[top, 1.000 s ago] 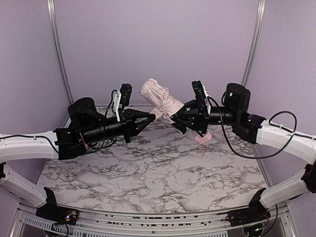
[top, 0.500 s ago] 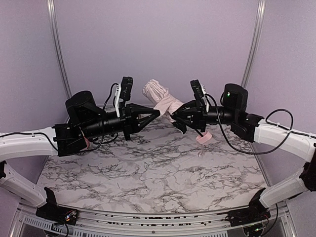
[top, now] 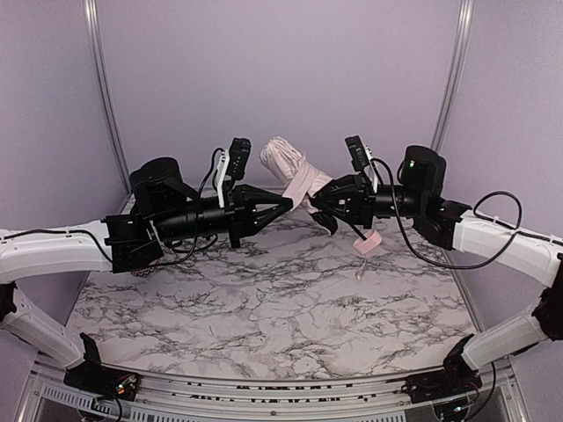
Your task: Put away the umbrella
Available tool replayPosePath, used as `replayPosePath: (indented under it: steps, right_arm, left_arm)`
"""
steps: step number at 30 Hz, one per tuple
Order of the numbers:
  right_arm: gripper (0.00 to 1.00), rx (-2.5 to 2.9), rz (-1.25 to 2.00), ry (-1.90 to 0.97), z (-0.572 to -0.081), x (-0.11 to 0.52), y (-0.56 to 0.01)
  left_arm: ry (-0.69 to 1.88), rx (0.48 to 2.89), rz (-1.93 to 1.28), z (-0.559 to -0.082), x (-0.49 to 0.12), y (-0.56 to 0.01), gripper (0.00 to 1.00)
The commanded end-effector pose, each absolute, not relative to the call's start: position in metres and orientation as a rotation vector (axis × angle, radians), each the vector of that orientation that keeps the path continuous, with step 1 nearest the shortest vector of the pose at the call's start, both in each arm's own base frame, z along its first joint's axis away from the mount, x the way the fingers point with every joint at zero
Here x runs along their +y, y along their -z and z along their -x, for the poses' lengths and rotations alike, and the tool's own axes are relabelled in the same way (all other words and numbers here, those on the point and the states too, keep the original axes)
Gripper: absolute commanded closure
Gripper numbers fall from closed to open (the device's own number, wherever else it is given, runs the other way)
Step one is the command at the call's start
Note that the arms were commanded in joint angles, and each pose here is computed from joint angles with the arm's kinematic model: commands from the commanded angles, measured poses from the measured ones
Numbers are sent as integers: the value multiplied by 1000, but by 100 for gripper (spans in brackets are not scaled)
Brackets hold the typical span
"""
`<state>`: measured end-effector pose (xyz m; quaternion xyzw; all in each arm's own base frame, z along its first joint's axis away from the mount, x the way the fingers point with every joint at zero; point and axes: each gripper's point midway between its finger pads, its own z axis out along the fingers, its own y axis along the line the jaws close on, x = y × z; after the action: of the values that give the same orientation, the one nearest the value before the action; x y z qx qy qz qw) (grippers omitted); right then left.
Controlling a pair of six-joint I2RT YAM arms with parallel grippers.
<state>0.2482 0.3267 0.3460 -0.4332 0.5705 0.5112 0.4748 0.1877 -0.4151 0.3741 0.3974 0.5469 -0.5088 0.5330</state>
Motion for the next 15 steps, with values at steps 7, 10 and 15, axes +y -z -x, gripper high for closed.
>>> replayPosePath:
  steps: [7, 10, 15]
  right_arm:
    - [100, 1085, 1148, -1313, -210, 305, -434]
    - [100, 1038, 1229, -1373, -192, 304, -432]
    - [100, 988, 1342, -1447, -169, 311, -423]
  left_arm:
    - [1180, 1362, -1016, -198, -414, -344, 100]
    - [1161, 1392, -987, -213, -412, -340, 100]
    - [1117, 1408, -958, -227, -411, -337, 100]
